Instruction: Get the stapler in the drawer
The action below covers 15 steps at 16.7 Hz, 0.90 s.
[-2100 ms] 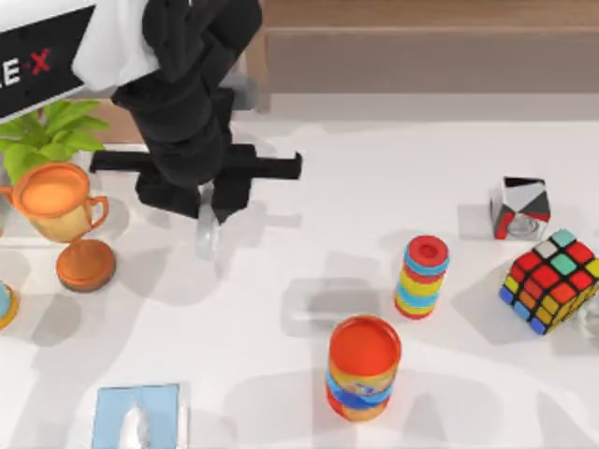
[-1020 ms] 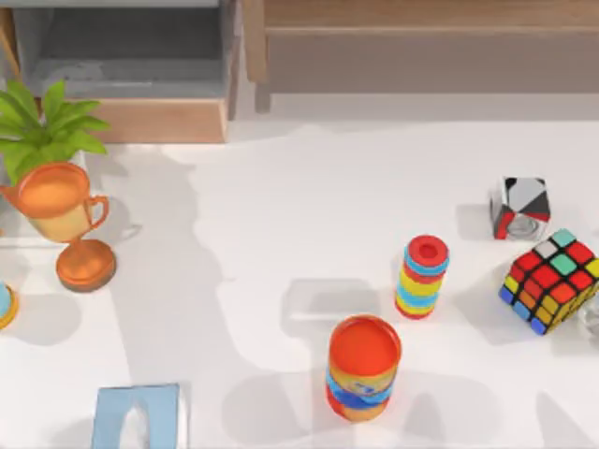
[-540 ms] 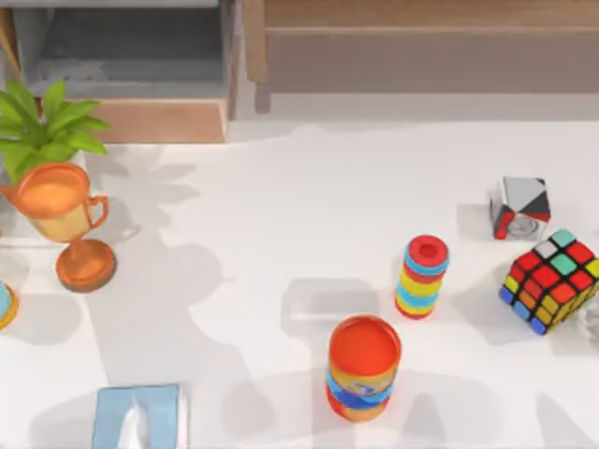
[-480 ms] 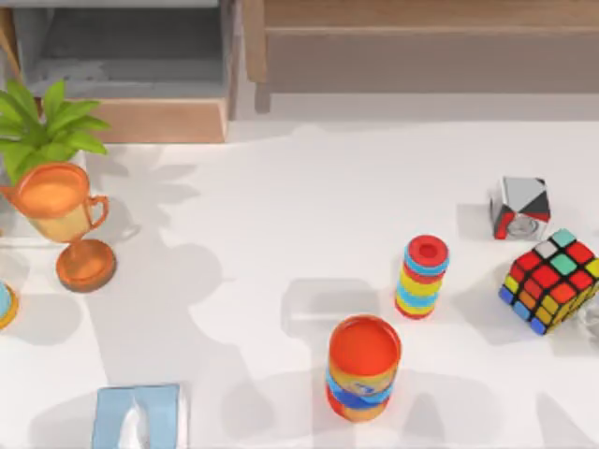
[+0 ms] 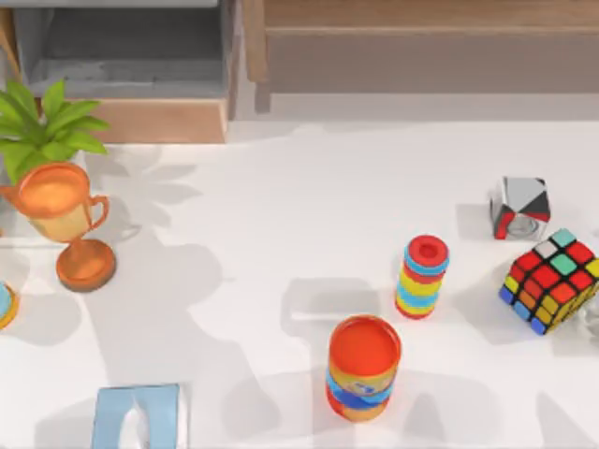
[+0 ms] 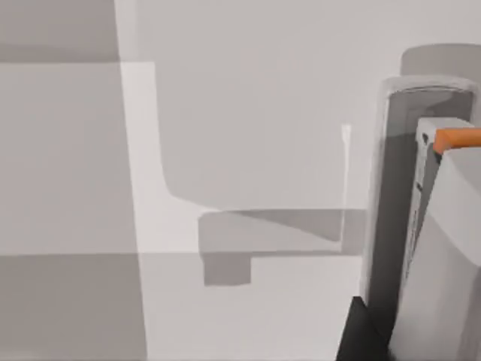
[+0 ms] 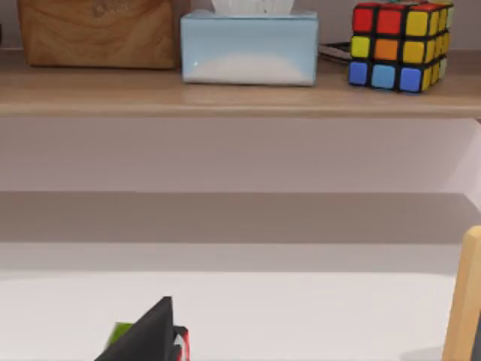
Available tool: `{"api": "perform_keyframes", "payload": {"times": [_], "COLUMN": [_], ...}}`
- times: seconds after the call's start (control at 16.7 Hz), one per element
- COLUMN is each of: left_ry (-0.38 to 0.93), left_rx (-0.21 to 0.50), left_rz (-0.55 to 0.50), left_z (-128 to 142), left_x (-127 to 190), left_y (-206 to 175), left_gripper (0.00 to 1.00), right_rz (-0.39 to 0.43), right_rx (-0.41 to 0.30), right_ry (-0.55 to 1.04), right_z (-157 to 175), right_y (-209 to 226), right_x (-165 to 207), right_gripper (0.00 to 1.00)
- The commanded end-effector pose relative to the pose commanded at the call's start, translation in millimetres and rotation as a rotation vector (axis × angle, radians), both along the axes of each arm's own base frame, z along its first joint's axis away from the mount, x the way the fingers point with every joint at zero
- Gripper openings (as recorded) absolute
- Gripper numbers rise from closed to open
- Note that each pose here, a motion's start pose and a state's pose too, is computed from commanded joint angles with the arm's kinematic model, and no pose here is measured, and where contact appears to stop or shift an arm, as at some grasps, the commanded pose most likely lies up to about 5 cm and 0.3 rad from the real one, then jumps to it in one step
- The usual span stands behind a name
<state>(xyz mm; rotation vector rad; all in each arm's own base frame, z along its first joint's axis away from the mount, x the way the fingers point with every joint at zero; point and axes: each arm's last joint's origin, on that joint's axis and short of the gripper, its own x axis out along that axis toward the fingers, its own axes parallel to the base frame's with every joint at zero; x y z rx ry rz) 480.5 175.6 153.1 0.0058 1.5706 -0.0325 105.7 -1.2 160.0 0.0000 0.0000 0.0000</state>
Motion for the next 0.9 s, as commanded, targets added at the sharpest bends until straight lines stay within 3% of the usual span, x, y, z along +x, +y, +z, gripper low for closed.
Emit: {"api": "perform_keyframes", "payload": {"times": [0.12, 0.9], "left_ry": [0.0, 0.0], "left_rx": [0.0, 0.0], "left_rz": [0.0, 0.0], "left_z": [0.0, 0.0], "left_x": [0.0, 0.0], "left_y": [0.0, 0.0], "left_gripper": [0.0, 0.98], "right_rz": [0.0, 0.0], "right_rx": [0.0, 0.0], "right_ry": [0.0, 0.0], "right_z": [0.0, 0.0], "right_y": [0.0, 0.0], "right_x": [0.0, 0.0], "right_gripper": [1.0, 1.0]}}
